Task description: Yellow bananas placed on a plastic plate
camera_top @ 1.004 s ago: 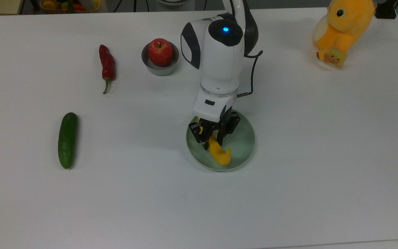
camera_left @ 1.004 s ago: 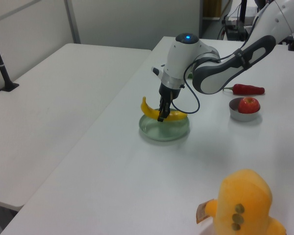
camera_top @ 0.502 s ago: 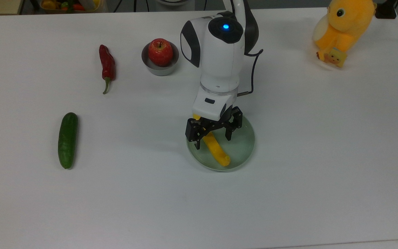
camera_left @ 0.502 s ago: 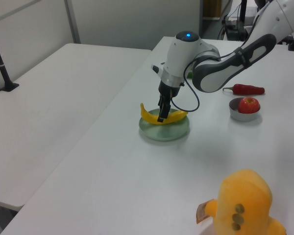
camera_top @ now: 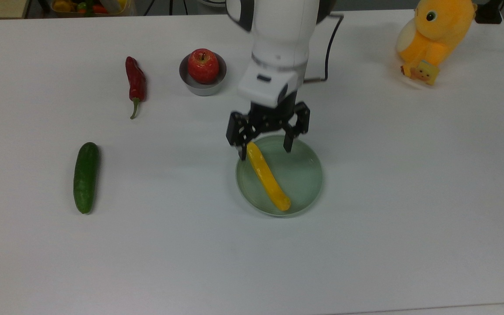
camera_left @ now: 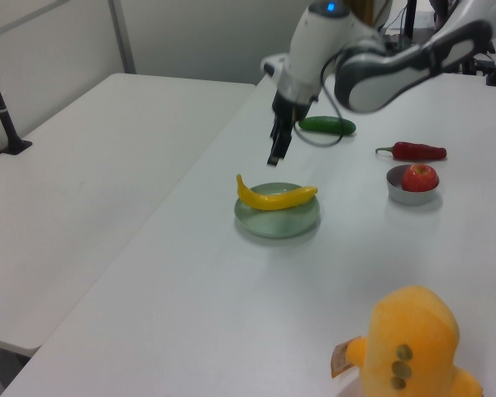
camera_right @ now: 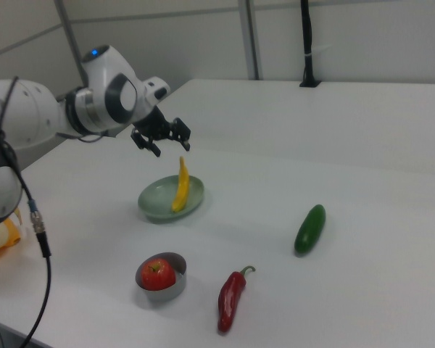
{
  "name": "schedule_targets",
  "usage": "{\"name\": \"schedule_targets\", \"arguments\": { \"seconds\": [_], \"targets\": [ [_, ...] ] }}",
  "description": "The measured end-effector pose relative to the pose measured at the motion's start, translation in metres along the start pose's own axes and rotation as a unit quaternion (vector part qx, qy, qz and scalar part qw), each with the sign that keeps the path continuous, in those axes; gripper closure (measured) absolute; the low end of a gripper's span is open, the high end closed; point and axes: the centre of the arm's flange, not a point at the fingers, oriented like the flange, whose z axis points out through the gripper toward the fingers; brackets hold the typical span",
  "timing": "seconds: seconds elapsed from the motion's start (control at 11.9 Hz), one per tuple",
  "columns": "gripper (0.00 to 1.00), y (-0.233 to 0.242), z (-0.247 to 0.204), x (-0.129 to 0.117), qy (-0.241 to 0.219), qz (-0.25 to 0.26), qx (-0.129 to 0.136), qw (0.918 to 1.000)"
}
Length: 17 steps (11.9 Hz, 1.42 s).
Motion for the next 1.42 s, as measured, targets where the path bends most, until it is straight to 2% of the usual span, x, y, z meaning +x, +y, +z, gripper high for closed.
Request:
{"name": "schedule_targets", "arguments": {
  "seconds": [0.17, 0.33, 0.5, 0.84, 1.09, 1.34, 1.42],
  "targets": [
    [0.00, 0.015, -0.054, -0.004, -0.014, 0.033, 0.005, 0.9993],
    [0.00, 0.041, -0.108, -0.015, -0.028, 0.088, 0.037, 0.9951],
    [0.00, 0.065, -0.148, -0.031, -0.044, 0.126, 0.057, 0.9894],
    [0.00, 0.092, -0.218, -0.070, -0.089, 0.160, 0.071, 0.9805],
    [0.00, 0.100, -0.247, -0.101, -0.142, 0.174, 0.087, 0.9706],
    [0.00, 0.116, -0.260, -0.125, -0.177, 0.191, 0.099, 0.9605],
    [0.00, 0.117, -0.261, -0.128, -0.180, 0.192, 0.102, 0.9594]
  ]
}}
